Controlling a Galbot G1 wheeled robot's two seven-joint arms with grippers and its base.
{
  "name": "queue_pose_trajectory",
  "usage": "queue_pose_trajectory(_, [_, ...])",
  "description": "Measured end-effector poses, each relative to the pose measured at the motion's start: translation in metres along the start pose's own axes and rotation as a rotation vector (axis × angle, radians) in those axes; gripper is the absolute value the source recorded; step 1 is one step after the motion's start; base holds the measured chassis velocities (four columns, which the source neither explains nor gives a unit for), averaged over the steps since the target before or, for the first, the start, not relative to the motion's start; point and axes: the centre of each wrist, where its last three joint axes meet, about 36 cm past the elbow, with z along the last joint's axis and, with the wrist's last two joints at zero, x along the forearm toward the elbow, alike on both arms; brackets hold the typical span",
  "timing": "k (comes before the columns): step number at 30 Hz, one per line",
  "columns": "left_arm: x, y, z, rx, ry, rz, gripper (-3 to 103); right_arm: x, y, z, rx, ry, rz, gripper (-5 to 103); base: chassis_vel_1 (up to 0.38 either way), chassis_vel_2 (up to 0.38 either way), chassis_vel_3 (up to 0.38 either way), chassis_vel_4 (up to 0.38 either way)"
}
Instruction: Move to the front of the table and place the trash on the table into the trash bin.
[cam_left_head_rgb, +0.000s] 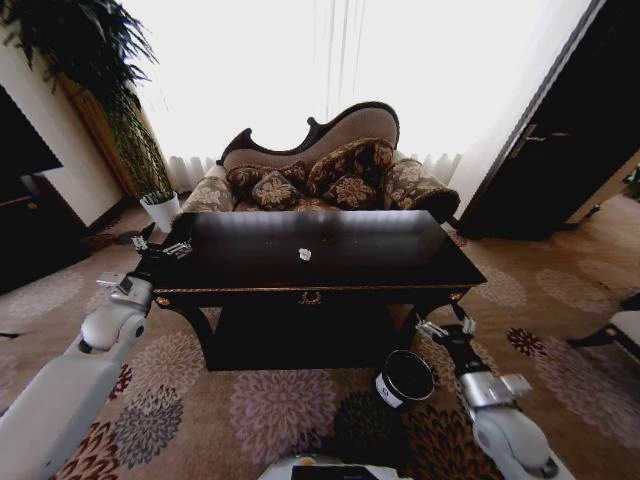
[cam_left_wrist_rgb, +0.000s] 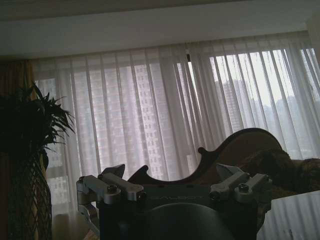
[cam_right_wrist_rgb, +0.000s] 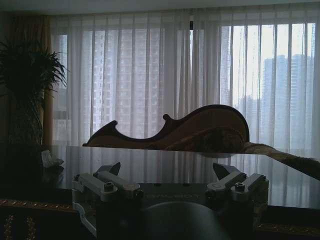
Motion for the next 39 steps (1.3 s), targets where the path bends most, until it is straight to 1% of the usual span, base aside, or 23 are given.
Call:
queue_pose_trajectory(4, [0.0,0.0,0.0,0.0,0.0,0.0,100,-0.028,0.0,-0.013,0.001,0.035,-0.071,100,0.0,0.0,0.0,0.0])
queue_pose_trajectory(5, [0.0,0.0,0.0,0.0,0.0,0.0,100,-0.028,0.0,-0.013,0.001,0.035,-0.071,100,0.0,0.0,0.0,0.0])
queue_pose_trajectory(8, [0.0,0.0,0.0,0.0,0.0,0.0,100,-0.04,-0.01,-0.017,0.039,0.094,-0.113,100,0.0,0.0,0.0,0.0])
queue_pose_trajectory(9, [0.0,0.0,0.0,0.0,0.0,0.0,100,-0.04,-0.01,-0.017,0.039,0.094,-0.113,100,0.0,0.0,0.0,0.0])
queue_pose_trajectory(11, [0.0,0.0,0.0,0.0,0.0,0.0,100,-0.046,-0.02,-0.016,0.07,0.124,-0.127,100,0.0,0.0,0.0,0.0])
queue_pose_trajectory(14, [0.0,0.0,0.0,0.0,0.0,0.0,100,-0.053,-0.026,-0.018,0.086,0.145,-0.138,100,0.0,0.0,0.0,0.0])
queue_pose_trajectory(16, [0.0,0.0,0.0,0.0,0.0,0.0,100,-0.069,-0.033,-0.023,0.102,0.175,-0.153,100,0.0,0.0,0.0,0.0])
queue_pose_trajectory(20, [0.0,0.0,0.0,0.0,0.0,0.0,100,-0.09,-0.049,-0.04,0.124,0.203,-0.144,100,0.0,0.0,0.0,0.0])
queue_pose_trajectory(21, [0.0,0.0,0.0,0.0,0.0,0.0,100,-0.09,-0.049,-0.04,0.124,0.203,-0.144,100,0.0,0.0,0.0,0.0])
queue_pose_trajectory(25, [0.0,0.0,0.0,0.0,0.0,0.0,100,-0.107,-0.067,-0.053,0.144,0.233,-0.13,100,0.0,0.0,0.0,0.0])
queue_pose_trajectory(28, [0.0,0.0,0.0,0.0,0.0,0.0,100,-0.113,-0.073,-0.056,0.153,0.247,-0.129,100,0.0,0.0,0.0,0.0])
queue_pose_trajectory(33, [0.0,0.0,0.0,0.0,0.0,0.0,100,-0.126,-0.071,-0.05,0.157,0.274,-0.156,100,0.0,0.0,0.0,0.0])
queue_pose_trajectory(38, [0.0,0.0,0.0,0.0,0.0,0.0,100,-0.164,-0.043,-0.051,0.115,0.259,-0.198,100,0.0,0.0,0.0,0.0])
queue_pose_trajectory(39, [0.0,0.0,0.0,0.0,0.0,0.0,100,-0.164,-0.043,-0.051,0.115,0.259,-0.198,100,0.0,0.0,0.0,0.0])
